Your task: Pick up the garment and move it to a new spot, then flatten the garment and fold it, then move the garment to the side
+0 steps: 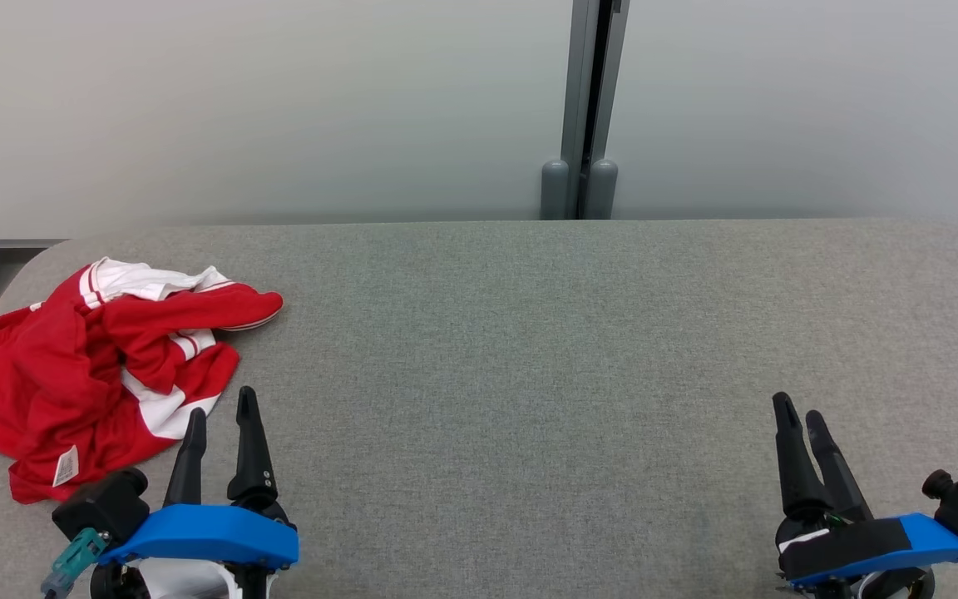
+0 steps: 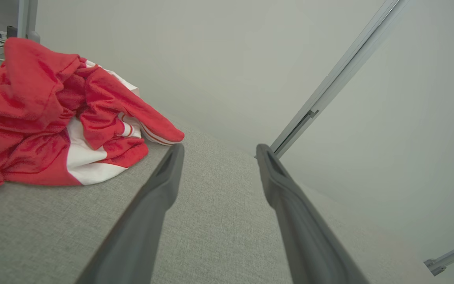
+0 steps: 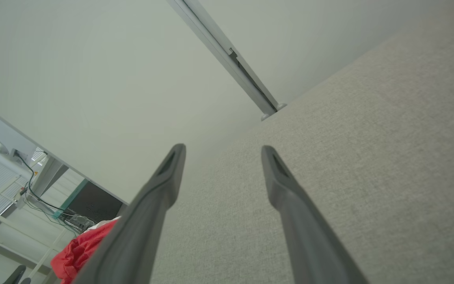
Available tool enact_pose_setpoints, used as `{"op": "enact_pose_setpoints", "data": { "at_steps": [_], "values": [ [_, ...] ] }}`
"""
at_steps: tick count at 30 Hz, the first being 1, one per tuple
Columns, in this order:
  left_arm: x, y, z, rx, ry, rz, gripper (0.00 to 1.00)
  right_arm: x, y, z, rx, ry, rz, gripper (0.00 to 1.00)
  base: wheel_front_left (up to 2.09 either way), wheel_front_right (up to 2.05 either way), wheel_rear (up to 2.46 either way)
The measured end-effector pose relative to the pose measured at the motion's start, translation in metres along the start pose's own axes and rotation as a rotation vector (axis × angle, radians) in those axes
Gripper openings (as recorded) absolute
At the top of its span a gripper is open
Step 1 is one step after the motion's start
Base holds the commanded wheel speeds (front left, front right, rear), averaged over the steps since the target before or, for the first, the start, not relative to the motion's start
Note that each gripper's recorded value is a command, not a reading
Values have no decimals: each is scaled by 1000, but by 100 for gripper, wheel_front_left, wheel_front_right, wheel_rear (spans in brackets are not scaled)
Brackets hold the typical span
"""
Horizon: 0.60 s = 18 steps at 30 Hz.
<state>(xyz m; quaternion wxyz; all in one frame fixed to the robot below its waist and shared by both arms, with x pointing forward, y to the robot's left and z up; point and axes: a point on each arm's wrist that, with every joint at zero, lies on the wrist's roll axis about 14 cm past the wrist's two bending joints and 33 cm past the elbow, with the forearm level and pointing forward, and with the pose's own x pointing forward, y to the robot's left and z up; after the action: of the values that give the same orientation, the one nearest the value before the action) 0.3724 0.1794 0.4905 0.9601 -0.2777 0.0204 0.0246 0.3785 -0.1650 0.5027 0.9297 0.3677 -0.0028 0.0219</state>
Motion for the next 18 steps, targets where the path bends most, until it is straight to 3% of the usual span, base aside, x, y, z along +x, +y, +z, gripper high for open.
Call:
{"op": "enact_pose_setpoints", "data": {
  "at_steps": [18],
  "values": [
    [-1,-4,1,215,-24,-21,100,1,9,-2,-197,-9,44,100,0,0,0]
  ]
}}
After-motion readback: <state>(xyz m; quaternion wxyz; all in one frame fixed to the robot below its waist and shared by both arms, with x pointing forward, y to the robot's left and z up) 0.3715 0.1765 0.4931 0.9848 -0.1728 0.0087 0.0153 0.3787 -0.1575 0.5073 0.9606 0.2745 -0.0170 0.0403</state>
